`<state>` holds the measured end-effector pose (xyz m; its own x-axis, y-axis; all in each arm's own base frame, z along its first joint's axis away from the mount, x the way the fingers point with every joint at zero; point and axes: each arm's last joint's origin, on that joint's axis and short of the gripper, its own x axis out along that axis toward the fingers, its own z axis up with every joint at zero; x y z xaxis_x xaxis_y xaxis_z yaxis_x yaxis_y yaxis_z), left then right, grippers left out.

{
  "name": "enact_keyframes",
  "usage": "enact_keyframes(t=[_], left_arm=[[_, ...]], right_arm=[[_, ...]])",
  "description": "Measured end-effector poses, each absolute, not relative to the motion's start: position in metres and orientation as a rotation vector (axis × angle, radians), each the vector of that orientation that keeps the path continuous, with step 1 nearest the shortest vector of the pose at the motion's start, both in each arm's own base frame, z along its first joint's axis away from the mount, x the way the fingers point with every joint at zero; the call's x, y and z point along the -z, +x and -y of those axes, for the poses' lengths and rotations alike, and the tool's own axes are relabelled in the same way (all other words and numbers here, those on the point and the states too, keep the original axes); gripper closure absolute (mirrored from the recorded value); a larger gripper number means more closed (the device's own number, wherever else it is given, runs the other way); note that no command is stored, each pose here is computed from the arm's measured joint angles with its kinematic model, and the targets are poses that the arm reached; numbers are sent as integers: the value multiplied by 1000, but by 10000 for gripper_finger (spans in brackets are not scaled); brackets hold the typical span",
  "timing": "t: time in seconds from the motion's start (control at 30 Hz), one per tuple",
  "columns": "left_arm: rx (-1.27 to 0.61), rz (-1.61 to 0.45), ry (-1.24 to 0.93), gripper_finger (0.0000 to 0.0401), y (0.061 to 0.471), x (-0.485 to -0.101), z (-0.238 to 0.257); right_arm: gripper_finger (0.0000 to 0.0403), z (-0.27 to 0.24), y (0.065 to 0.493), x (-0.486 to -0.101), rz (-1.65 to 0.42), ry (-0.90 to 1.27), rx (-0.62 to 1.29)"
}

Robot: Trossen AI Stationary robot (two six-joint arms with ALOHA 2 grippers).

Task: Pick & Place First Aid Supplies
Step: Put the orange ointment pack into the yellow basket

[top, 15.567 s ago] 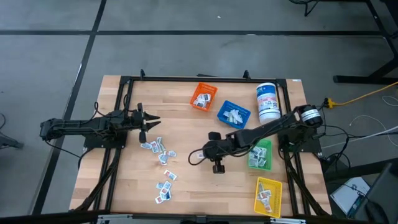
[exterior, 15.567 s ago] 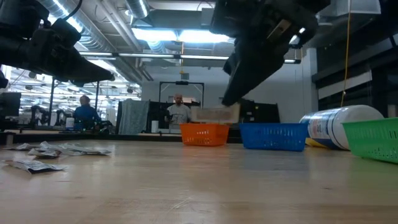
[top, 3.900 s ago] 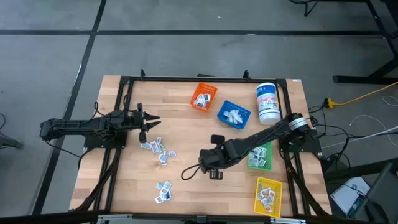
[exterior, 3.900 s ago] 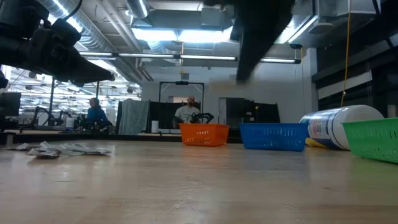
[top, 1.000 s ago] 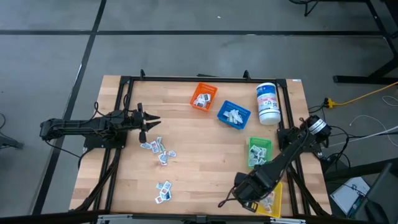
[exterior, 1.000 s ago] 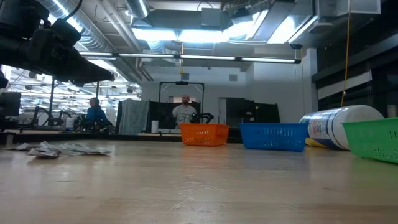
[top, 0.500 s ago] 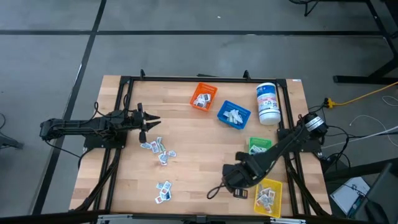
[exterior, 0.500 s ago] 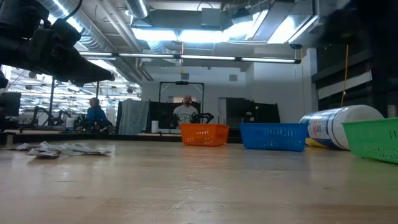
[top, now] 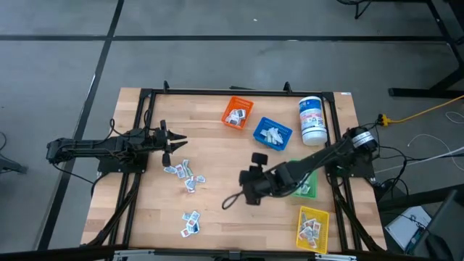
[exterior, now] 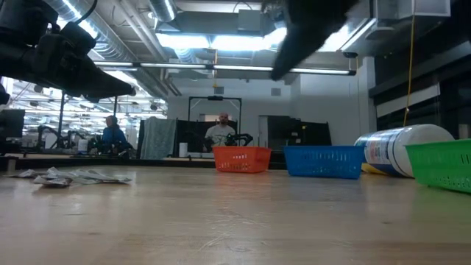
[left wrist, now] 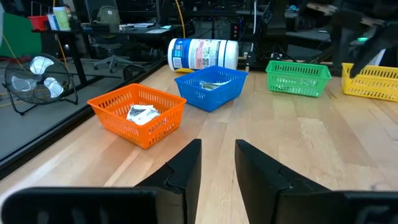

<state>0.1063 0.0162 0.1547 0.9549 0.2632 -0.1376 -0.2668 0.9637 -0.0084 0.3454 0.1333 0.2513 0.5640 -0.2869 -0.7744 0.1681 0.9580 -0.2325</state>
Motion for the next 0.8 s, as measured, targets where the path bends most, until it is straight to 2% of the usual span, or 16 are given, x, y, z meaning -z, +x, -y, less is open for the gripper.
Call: enact_keyframes(t=[0.33,0.43,0.8], left_arm=[[-269,-137,-27,310,106,-155,-16],[-269,-139,-27,310,106,-154,-16],[-269,-139,-27,310,106,-154,-16]], right_arm=[[297,-124,376,-247,-699,-255,455],[297,-126,391,-238,-655,-301,408],[297,-126,440,-201,-497,-451,56]])
